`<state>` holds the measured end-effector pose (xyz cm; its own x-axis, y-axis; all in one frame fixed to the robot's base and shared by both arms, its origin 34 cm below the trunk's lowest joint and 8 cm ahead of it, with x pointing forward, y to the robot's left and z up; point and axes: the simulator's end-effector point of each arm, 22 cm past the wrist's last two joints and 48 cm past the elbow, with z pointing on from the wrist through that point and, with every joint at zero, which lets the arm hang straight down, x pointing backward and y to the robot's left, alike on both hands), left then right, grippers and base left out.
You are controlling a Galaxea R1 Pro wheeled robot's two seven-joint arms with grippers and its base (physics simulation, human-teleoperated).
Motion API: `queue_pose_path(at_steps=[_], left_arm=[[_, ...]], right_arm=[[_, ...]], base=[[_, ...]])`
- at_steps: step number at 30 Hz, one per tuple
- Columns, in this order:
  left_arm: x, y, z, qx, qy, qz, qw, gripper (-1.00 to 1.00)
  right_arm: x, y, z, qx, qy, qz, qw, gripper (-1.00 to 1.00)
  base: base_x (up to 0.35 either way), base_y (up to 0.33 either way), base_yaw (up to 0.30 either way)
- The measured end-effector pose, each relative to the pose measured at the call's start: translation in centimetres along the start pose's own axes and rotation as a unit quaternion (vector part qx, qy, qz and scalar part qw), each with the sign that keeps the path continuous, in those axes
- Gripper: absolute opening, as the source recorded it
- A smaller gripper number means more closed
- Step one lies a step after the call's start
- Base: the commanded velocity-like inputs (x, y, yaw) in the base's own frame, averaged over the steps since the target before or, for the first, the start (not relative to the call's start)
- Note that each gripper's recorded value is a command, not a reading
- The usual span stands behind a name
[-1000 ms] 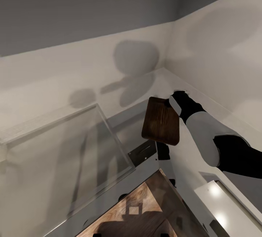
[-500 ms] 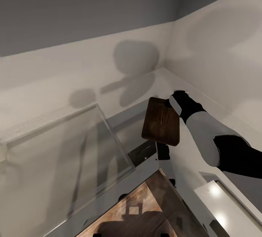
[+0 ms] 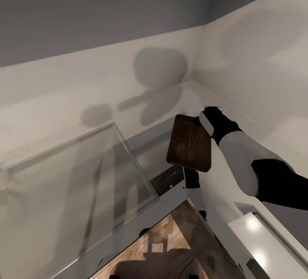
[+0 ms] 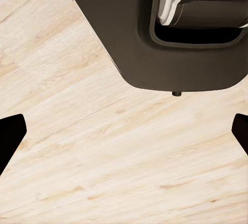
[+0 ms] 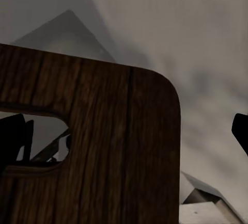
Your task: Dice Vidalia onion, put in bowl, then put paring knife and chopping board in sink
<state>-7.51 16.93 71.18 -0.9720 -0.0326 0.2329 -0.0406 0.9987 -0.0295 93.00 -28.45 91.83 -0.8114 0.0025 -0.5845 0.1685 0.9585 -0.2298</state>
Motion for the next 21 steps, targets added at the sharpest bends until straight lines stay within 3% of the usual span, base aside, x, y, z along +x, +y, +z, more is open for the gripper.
queue_pose_path(at_steps=[21], left_arm=[[-0.07,-0.01,0.00,0.000,-0.001,0.000,1.0000,1.00]], right_arm=[[0.18,-0.38,0.07,0.001,0.005,-0.002,1.0000,1.00]], base=[[0.000,0.000,0.000]])
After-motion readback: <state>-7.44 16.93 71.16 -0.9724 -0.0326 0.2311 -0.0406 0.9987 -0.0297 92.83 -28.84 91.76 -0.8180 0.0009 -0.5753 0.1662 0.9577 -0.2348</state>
